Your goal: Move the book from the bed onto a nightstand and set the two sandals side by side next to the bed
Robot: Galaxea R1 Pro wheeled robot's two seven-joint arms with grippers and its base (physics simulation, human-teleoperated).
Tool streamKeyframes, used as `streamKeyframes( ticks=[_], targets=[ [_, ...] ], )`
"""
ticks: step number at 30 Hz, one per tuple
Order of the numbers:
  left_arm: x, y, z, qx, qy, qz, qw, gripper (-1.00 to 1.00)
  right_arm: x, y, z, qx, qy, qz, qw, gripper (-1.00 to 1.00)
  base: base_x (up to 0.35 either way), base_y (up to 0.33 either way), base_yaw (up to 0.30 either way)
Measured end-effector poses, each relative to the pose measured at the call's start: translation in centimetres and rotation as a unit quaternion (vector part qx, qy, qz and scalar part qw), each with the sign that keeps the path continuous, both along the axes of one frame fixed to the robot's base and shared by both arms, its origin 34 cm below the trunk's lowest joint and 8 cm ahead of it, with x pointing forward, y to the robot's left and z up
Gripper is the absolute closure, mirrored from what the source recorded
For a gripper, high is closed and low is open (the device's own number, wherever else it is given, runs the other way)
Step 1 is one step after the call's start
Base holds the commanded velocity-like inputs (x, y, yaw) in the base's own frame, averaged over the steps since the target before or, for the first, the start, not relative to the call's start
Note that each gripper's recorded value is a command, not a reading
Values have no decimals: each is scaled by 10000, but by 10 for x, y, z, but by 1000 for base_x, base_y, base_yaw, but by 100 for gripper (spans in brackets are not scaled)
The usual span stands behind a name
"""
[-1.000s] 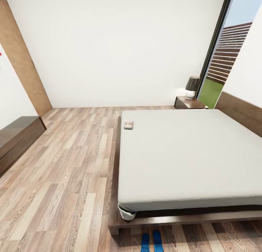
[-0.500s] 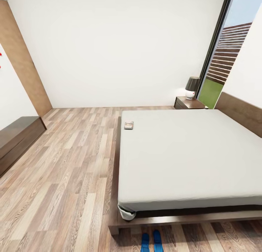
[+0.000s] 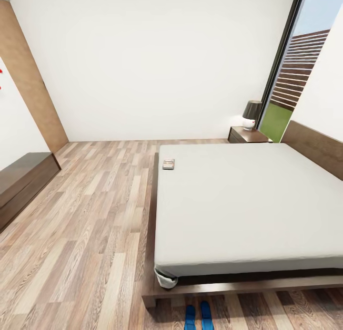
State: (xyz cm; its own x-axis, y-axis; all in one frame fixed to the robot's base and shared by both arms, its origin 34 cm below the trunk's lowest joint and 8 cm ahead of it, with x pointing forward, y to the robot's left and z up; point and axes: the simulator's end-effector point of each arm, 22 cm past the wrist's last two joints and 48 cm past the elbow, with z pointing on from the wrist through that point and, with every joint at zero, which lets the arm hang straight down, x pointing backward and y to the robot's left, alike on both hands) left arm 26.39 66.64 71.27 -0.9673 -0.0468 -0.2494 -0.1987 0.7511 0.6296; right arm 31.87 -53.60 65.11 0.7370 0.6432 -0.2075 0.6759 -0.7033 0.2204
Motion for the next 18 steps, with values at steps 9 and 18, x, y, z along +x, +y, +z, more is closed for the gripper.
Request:
streamKeyframes(
  ticks=[9,18],
  targets=[
    [0,0,0,0,0,0,10000,-100,-3,-14,5,-80,-91,-402,9991,-100,0,0,0],
    [-3,0,7,4,4,3,10000,-100,-10,-24,16,-114,-235,-978,9949,-100,0,0,0]
  ],
)
